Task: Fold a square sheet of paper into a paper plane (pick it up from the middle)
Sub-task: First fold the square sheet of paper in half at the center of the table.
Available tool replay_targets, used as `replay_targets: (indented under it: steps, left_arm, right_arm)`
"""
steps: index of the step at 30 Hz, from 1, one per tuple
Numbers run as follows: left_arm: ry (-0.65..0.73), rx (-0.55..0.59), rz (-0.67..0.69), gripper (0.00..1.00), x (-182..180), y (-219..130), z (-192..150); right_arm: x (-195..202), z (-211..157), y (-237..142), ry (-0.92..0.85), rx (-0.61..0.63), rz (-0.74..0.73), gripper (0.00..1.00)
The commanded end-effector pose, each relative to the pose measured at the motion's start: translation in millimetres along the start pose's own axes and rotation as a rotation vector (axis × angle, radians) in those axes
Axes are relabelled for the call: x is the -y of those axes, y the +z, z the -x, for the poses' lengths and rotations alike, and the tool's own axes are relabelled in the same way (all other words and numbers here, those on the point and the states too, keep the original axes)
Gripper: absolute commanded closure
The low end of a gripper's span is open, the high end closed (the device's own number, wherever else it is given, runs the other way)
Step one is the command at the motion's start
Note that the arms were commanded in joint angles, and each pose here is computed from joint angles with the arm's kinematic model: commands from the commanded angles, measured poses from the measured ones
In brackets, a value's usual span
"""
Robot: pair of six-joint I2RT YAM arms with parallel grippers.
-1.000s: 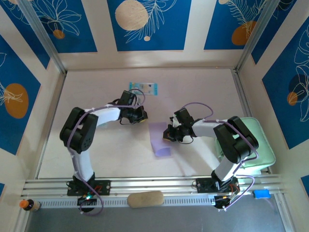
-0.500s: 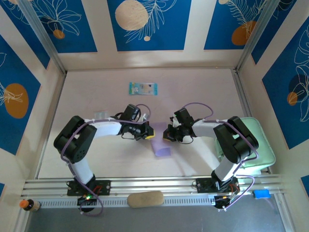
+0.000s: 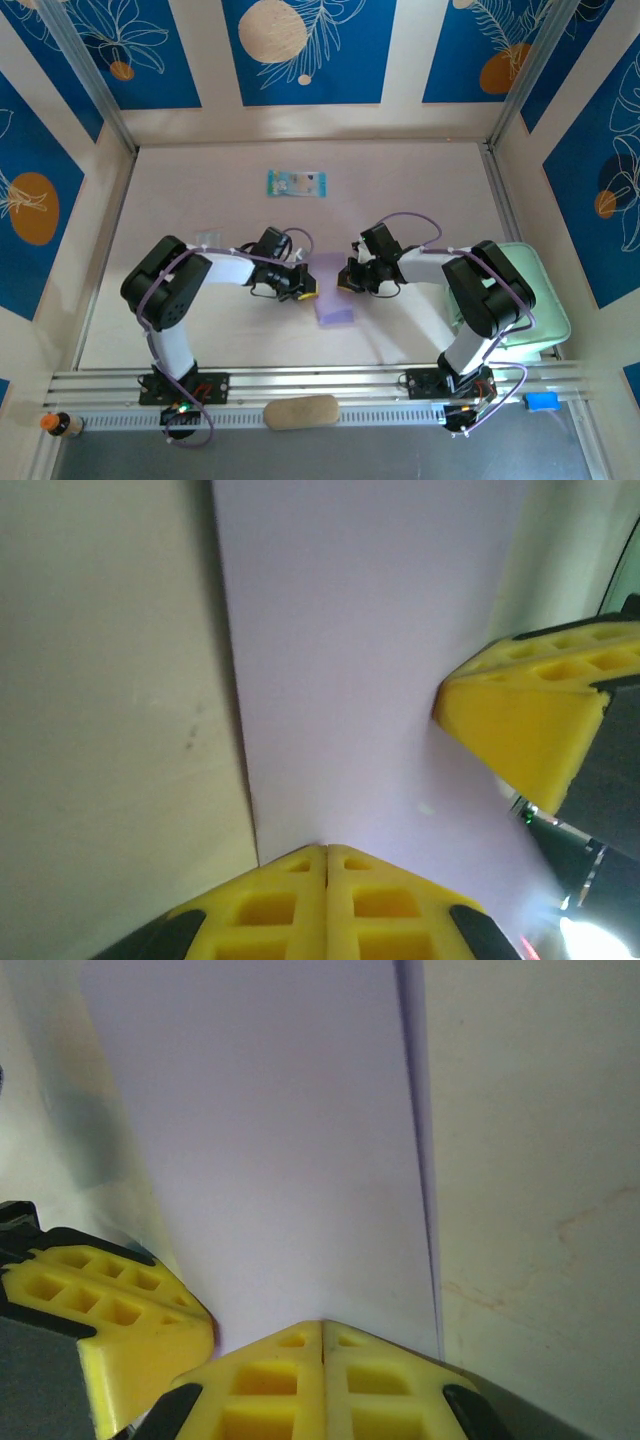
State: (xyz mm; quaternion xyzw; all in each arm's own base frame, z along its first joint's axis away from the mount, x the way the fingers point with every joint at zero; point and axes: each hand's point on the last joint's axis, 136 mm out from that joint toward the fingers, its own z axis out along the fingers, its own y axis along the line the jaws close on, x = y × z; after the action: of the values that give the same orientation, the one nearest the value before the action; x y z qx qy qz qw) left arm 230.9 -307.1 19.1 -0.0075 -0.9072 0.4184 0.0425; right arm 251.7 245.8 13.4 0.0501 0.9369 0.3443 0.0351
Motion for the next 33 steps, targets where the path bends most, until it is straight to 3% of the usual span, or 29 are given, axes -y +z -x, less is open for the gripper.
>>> replay_targets:
  steps: [1, 5, 13, 18, 27, 33]
  left_arm:
    - [0.002, -0.052, 0.142, 1.0, -36, 2, -19]
    - [0.03, -0.045, 0.18, 1.0, -37, -6, -19]
    - [0.06, 0.045, -0.013, 1.0, 35, -24, 1]
    - [0.052, 0.021, -0.079, 1.0, 54, -16, 0]
    - [0.019, -0.044, -0.025, 1.0, 17, 9, -18]
    - [0.04, -0.08, 0.105, 1.0, -26, 10, -37]
  right_arm:
    - [41, -32, 7, 0.076, -0.087, -0.14, 1.0]
    - [42, -33, 6, 0.077, -0.086, -0.142, 1.0]
    - [41, -31, 6, 0.075, -0.082, -0.142, 1.0]
    - [41, -31, 6, 0.074, -0.082, -0.142, 1.0]
    - [42, -32, 6, 0.076, -0.084, -0.142, 1.0]
    - [45, -31, 4, 0.082, -0.067, -0.159, 1.0]
